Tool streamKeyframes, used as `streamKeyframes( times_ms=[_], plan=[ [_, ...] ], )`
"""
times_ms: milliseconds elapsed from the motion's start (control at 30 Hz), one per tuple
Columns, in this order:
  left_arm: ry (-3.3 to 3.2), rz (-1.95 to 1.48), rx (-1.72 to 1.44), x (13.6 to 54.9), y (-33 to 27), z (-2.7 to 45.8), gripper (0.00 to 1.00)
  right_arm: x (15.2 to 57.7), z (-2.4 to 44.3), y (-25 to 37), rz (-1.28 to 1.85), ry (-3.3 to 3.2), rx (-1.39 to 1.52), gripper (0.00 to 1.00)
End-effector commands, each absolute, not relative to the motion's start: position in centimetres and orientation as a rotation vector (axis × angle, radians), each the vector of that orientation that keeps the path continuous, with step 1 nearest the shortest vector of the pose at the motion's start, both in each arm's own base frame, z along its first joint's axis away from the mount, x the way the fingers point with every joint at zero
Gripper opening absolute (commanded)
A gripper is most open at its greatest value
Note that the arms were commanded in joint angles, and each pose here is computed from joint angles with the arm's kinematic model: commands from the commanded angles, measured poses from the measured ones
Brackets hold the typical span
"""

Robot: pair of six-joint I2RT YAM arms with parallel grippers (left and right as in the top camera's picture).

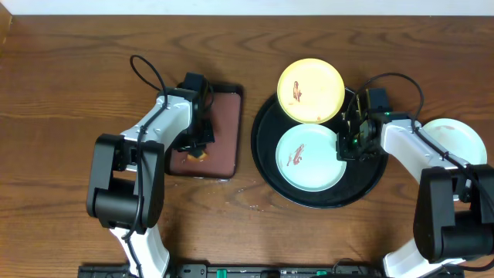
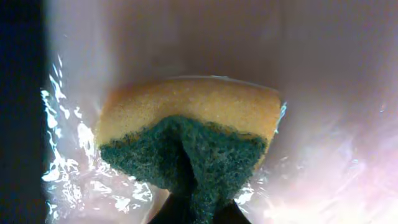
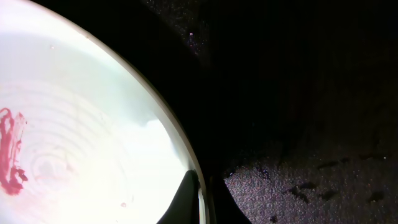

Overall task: Clean dirty plates on tray and stack at the side
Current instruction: 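Dip the sponge in the tray water with the left gripper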

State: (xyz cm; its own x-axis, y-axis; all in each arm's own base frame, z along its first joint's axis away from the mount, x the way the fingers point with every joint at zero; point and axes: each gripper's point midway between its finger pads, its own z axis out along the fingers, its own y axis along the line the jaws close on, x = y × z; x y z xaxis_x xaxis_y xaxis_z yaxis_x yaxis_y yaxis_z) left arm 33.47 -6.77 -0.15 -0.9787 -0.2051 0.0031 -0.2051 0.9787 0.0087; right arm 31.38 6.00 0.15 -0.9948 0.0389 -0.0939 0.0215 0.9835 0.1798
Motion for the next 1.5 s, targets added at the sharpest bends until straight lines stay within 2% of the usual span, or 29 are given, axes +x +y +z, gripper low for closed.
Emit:
streamKeyframes(
  times_ms=[0, 33, 67, 100, 167, 200, 500, 633, 667, 700, 733, 900, 933, 967, 1033, 1100, 1267, 1467],
  plan=[
    [-3.116, 0.159, 0.289, 33.2, -8.9, 1.7, 0.08, 30.8, -1.3, 5.2, 0.183, 3.073, 0.053, 0.01],
    [-3.140, 0.170, 0.277, 33.4, -8.9, 2.5, 0.12, 30.8, -1.3, 5.2, 0.183, 3.073, 0.053, 0.01],
    [-3.165, 0.183, 0.264, 33.6, -9.0, 3.4, 0.33, 30.8, -1.3, 5.2, 0.183, 3.073, 0.053, 0.01],
    [-3.187, 0.192, 0.253, 33.8, -9.0, 4.1, 0.46, 30.8, -1.3, 5.2, 0.182, 3.073, 0.053, 0.01],
    [-3.229, 0.173, 0.254, 34.2, -8.7, 5.1, 0.56, 30.8, -1.3, 5.2, 0.182, 3.073, 0.053, 0.01],
    [-3.245, 0.149, 0.257, 34.4, -8.4, 5.3, 0.58, 30.8, -1.3, 5.2, 0.183, 3.073, 0.054, 0.01],
    [-3.257, 0.016, 0.289, 34.9, -7.0, 1.7, 0.57, 30.8, -1.3, 5.2, 0.183, 3.074, 0.053, 0.01],
    [-3.200, 0.007, 0.291, 34.3, -7.1, -0.9, 0.41, 30.8, -1.3, 5.4, 0.201, 3.075, 0.052, 0.01],
    [-3.189, 0.013, 0.289, 34.2, -7.2, -1.2, 0.29, 30.8, -1.3, 5.4, 0.205, 3.075, 0.051, 0.01],
    [-3.184, 0.018, 0.289, 34.2, -7.3, -1.4, 0.13, 30.8, -1.3, 5.4, 0.205, 3.075, 0.051, 0.01],
    [-3.182, 0.038, 0.287, 34.2, -7.5, -1.4, 0.08, 30.8, -1.3, 5.4, 0.205, 3.075, 0.051, 0.01],
    [-3.218, 0.150, 0.259, 35.3, -8.7, 1.5, 0.07, 30.7, -1.3, 5.4, 0.205, 3.076, 0.052, 0.01],
    [-3.238, 0.164, 0.253, 35.7, -8.9, 2.5, 0.08, 30.7, -1.3, 5.4, 0.205, 3.076, 0.052, 0.01],
    [-3.261, 0.176, 0.242, 36.1, -8.9, 3.4, 0.13, 30.7, -1.3, 5.4, 0.205, 3.076, 0.052, 0.01],
    [-3.305, 0.200, 0.237, 36.7, -9.1, 5.2, 0.51, 30.7, -1.3, 5.4, 0.205, 3.076, 0.052, 0.01],
    [-3.335, 0.217, 0.237, 36.7, -9.1, 6.6, 0.62, 30.7, -1.3, 5.4, 0.205, 3.075, 0.051, 0.01],
    [-3.269, 0.187, 0.280, 34.4, -8.6, 7.4, 0.63, 30.7, -1.3, 5.4, 0.205, 3.076, 0.052, 0.01],
    [-3.072, 0.151, 0.414, 30.1, -8.6, 3.6, 0.63, 30.8, -1.3, 5.4, 0.205, 3.074, 0.051, 0.01]
  ],
)
